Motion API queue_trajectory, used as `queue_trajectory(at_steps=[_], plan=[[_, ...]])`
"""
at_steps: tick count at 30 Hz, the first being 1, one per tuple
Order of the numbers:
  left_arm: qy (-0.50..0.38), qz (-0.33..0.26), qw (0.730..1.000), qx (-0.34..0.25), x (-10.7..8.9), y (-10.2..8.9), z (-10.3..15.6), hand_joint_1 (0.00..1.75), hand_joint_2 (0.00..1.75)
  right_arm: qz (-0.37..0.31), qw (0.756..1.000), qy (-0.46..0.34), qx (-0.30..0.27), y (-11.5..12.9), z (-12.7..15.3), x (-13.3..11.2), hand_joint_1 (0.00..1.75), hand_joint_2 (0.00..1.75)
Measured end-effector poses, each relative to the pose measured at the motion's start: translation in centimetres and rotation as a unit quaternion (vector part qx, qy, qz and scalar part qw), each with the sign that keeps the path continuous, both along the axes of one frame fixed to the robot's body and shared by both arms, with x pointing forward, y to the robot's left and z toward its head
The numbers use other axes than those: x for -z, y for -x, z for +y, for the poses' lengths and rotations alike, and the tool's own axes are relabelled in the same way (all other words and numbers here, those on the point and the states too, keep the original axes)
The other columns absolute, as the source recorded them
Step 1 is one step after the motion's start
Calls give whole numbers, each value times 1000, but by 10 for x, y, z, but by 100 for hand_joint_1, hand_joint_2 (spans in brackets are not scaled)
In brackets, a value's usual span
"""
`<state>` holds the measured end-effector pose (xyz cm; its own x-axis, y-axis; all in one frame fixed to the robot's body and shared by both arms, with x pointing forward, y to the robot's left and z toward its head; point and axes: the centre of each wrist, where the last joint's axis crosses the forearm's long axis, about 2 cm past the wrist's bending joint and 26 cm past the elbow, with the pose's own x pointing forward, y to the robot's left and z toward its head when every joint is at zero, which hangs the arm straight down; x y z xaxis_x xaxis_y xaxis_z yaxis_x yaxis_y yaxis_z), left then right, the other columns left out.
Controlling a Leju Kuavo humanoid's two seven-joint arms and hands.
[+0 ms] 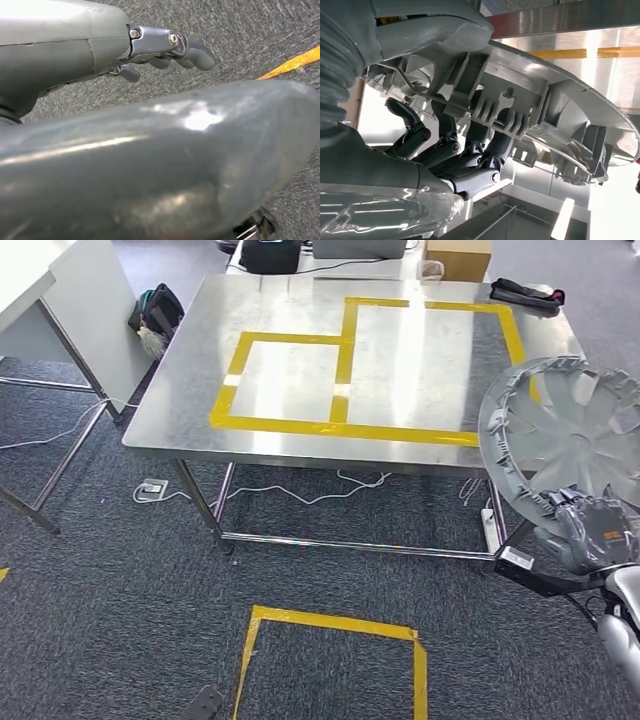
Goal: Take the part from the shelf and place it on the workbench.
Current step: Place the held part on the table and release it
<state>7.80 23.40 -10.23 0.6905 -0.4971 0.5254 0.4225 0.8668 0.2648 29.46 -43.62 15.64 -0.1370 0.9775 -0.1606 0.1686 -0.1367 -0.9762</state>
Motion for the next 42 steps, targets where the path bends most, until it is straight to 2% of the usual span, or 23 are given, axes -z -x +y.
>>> queue_trajectory(at_steps=[8,17,27,33,42], plan=[[-1,6,1000,-29,0,-1,2,0,0,0,1000,-1,2,0,-1,0,175,175],[-4,4,999,-33,-1,-5,2,0,0,-2,1000,-1,4,-3,-1,-4,175,175],[-6,11,999,-35,0,1,3,0,0,8,1000,-1,4,-1,0,1,175,175],[-7,5,999,-38,-1,-5,3,0,0,10,1000,-4,6,-1,0,2,175,175],[-16,13,999,-45,0,1,3,0,0,20,1000,-4,6,2,1,7,175,175]])
